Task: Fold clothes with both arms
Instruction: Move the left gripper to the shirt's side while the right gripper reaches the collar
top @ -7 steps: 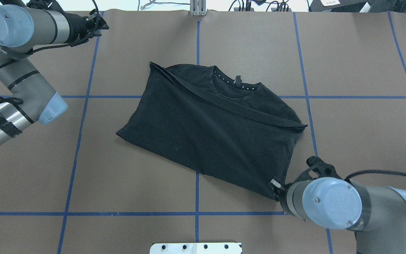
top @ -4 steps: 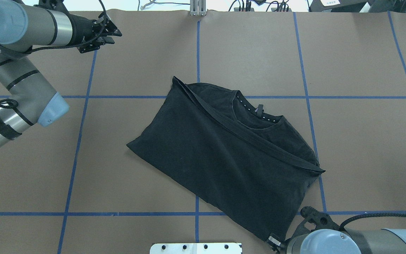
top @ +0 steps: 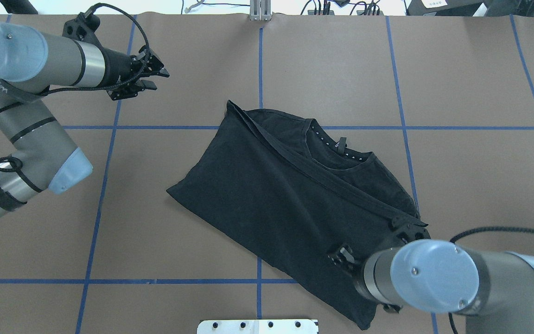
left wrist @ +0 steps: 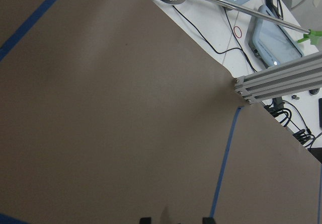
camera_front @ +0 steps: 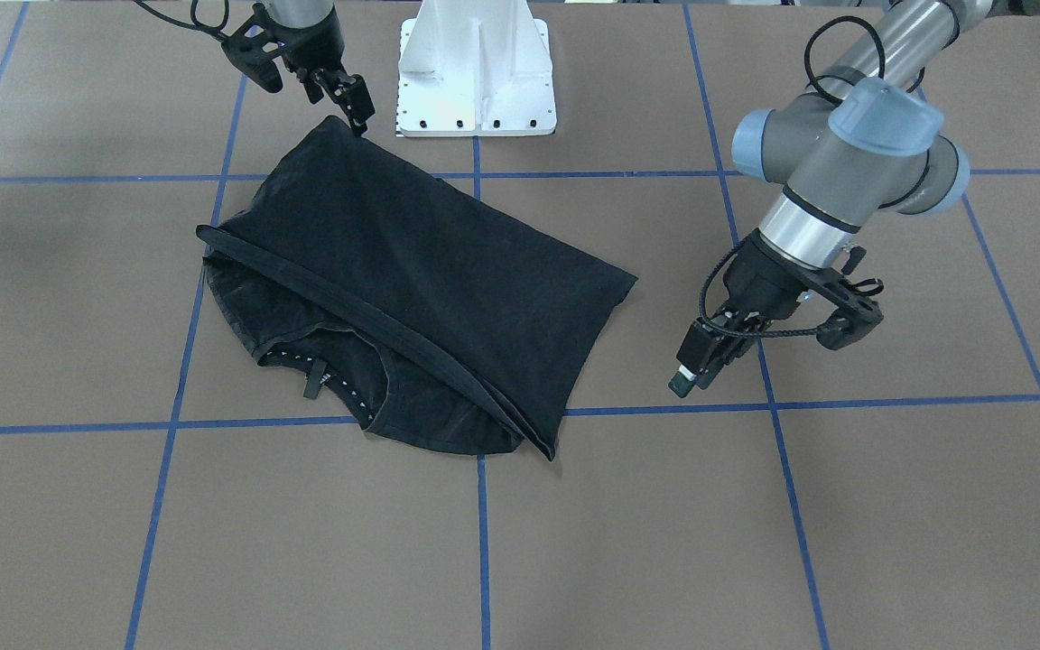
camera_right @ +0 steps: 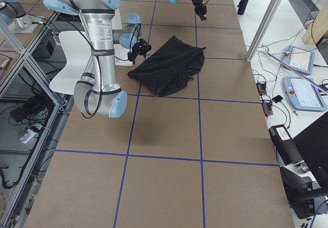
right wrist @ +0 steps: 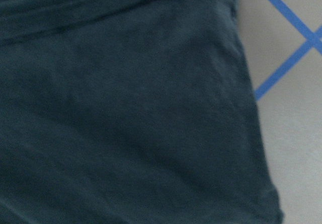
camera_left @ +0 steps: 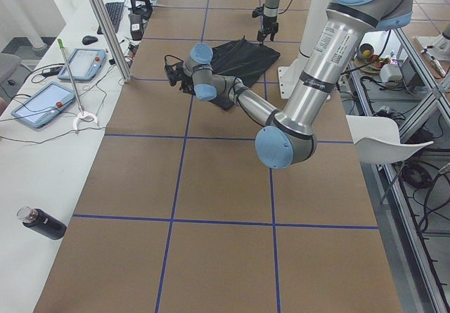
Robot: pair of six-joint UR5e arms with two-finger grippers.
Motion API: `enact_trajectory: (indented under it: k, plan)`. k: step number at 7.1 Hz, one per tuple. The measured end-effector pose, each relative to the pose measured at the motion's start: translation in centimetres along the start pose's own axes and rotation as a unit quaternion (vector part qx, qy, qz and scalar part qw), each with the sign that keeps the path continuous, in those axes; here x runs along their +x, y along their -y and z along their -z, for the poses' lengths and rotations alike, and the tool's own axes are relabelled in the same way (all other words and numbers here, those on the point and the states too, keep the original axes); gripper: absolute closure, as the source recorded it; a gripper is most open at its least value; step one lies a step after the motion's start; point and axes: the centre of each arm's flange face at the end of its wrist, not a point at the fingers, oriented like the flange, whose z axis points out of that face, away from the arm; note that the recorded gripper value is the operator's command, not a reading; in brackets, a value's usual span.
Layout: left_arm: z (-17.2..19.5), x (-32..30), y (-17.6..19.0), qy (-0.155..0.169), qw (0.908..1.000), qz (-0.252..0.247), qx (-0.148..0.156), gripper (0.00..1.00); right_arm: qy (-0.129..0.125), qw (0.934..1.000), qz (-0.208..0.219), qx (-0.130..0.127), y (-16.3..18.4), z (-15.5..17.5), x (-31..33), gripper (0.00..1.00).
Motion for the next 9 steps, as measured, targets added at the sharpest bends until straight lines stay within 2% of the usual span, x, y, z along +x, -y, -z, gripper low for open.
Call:
enact_trajectory:
  k: [1,2,4,6,9]
  plan:
    - [-0.3,-1.6,-3.9,0.022,0.9997,0.007,0.0,0.31,0.042,0.9988,-0.013,0.02,3.2,2.1,-4.5,0.0]
    - [-0.6,-3.6,-8.1,0.04,0.9991,0.007,-0.004,0.31,0.072,0.9964,-0.007,0.044,6.5,3.6,-7.9,0.0]
    - [-1.4,-6.2,-13.2,0.088,0.9961,0.0,-0.01,0.31,0.107,0.9908,0.015,0.082,12.2,3.7,-12.0,0.0]
    - [-2.3,-7.4,-16.4,0.12,0.9926,0.002,-0.019,0.33,0.118,0.9878,0.014,0.101,15.5,2.3,-13.7,0.0]
    - [-3.2,-8.2,-18.3,0.133,0.9907,0.008,-0.026,0.38,0.107,0.9878,0.011,0.113,16.9,0.9,-14.0,0.0]
